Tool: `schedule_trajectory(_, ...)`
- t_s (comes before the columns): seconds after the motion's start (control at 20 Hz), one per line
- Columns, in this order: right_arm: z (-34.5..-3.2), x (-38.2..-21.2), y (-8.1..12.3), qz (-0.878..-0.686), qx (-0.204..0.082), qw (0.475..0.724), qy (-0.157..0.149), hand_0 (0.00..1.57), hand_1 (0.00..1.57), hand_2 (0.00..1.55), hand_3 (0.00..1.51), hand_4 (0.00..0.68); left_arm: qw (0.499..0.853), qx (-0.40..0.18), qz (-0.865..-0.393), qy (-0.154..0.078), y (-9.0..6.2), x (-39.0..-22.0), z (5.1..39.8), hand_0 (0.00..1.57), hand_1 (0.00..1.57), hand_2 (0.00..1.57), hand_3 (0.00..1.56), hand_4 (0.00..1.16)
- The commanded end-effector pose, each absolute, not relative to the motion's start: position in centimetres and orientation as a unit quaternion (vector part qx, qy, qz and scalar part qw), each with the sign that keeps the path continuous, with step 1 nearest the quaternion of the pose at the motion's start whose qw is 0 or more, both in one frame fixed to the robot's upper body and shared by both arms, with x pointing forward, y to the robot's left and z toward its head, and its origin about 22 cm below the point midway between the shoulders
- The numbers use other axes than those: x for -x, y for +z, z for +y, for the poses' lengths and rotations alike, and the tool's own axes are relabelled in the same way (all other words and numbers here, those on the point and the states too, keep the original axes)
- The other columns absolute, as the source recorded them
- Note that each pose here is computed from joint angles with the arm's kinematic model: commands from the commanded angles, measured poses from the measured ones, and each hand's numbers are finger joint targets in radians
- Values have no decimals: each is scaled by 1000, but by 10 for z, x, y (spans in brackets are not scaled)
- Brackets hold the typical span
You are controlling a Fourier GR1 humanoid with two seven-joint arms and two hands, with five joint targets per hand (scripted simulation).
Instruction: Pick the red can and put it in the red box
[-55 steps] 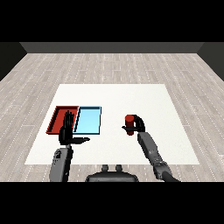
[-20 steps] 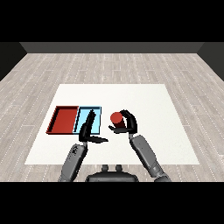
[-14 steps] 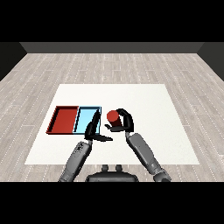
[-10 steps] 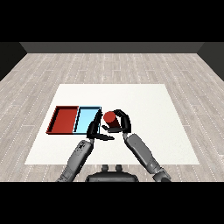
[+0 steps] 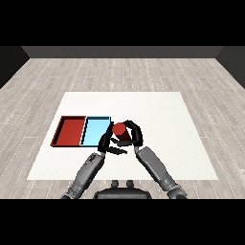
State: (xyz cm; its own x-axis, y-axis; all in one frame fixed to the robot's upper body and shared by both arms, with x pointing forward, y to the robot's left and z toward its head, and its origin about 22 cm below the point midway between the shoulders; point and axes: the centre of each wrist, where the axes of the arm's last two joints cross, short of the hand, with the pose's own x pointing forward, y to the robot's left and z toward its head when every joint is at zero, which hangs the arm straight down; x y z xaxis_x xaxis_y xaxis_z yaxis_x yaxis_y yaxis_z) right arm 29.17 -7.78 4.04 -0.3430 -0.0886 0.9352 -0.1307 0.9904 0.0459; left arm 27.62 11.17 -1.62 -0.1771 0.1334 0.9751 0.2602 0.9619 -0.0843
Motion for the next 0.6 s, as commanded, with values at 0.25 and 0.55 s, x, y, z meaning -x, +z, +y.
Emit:
schedule_trajectory(0.25,-64,-284,42,-816,-97,570,16,1453,1453,1432,1372,625,636,155,-754,-51,-30,-270,111,0,0,0,0,0)
schedule_trajectory(0.55,-43,-289,29,-816,-91,571,18,1494,1494,1447,1378,617,626,140,-765,-53,-13,-279,98,0,0,0,0,0)
